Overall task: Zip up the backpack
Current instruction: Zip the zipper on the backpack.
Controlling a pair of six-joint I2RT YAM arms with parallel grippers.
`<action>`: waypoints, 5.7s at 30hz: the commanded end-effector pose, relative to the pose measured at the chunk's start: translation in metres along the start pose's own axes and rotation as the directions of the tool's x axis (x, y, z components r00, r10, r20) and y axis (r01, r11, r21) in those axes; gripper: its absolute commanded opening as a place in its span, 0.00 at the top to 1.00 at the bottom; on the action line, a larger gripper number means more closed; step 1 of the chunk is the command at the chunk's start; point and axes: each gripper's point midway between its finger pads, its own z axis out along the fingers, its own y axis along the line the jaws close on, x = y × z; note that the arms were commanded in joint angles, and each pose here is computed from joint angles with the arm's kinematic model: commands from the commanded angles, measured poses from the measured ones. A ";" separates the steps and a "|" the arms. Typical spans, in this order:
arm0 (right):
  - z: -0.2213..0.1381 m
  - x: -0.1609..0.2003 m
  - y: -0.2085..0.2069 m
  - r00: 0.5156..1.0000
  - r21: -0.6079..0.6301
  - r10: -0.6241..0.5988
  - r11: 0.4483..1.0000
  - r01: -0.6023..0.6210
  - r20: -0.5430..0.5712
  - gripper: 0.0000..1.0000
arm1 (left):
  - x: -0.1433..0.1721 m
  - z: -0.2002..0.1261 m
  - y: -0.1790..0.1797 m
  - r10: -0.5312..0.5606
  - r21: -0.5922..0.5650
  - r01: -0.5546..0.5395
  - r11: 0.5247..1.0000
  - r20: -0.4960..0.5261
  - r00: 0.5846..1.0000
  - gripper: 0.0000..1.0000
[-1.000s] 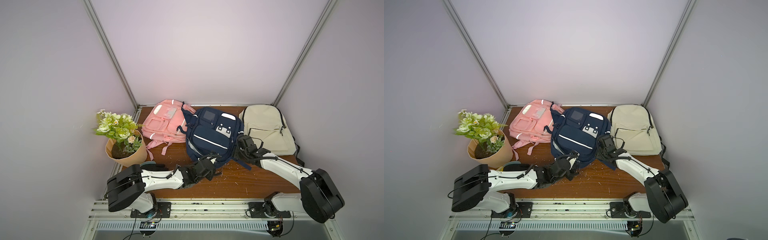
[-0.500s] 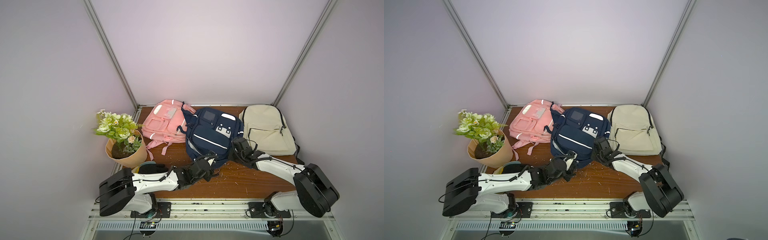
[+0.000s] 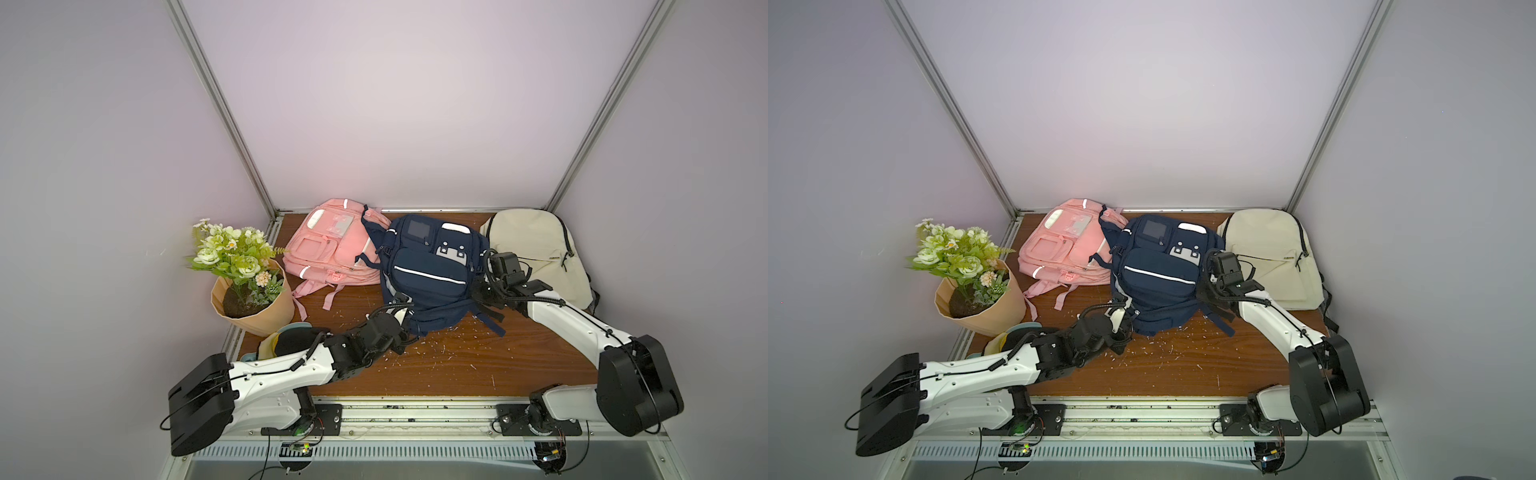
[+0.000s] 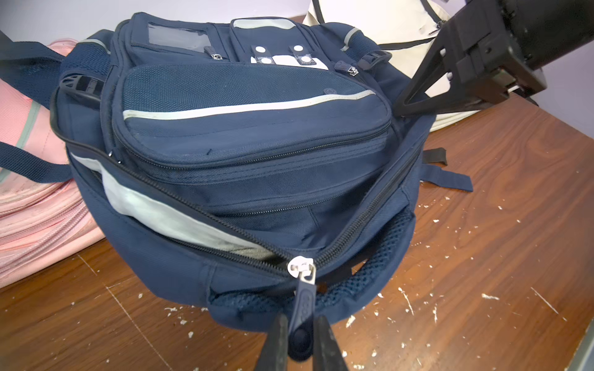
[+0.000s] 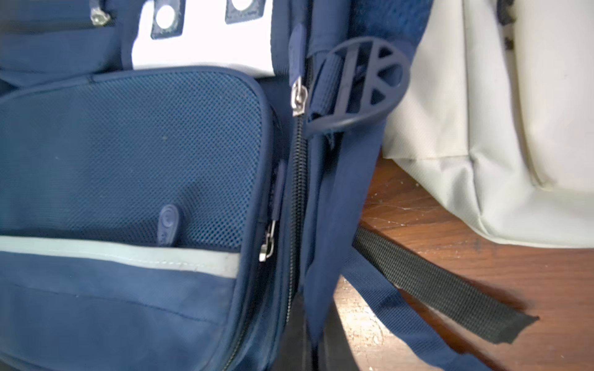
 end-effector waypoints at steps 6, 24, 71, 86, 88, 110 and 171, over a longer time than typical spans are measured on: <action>-0.024 -0.071 -0.027 0.966 0.169 -0.090 0.984 0.049 0.242 0.81 | 0.011 0.006 0.013 0.032 -0.060 -0.037 0.998 -0.076 0.997 1.00; -0.095 0.074 0.153 0.729 -0.550 -0.491 0.481 0.683 0.476 0.31 | -0.032 -0.012 -0.034 0.065 0.116 -0.072 0.991 0.065 0.996 1.00; -0.065 0.087 0.127 0.702 -0.248 -0.616 0.662 0.707 0.358 1.00 | -0.019 -0.007 -0.011 0.050 0.049 -0.051 0.997 0.007 0.999 1.00; -0.087 0.089 0.155 0.715 -0.370 -0.578 0.612 0.699 0.393 1.00 | -0.024 -0.006 0.005 0.088 -0.103 -0.083 0.991 0.039 0.995 0.49; -0.089 0.090 0.156 0.719 -0.382 -0.572 0.610 0.695 0.394 1.00 | -0.031 -0.010 0.000 0.075 -0.071 -0.069 0.995 0.081 0.994 0.46; -0.137 0.110 0.196 0.705 -0.549 -0.497 0.444 0.708 0.506 1.00 | -0.029 0.029 -0.008 -0.021 -0.098 0.029 0.995 0.087 0.996 0.38; -0.137 0.111 0.162 0.636 -0.457 -0.536 0.442 0.772 0.555 0.83 | -0.047 -0.021 -0.007 -0.032 0.146 0.007 0.989 0.172 0.985 1.00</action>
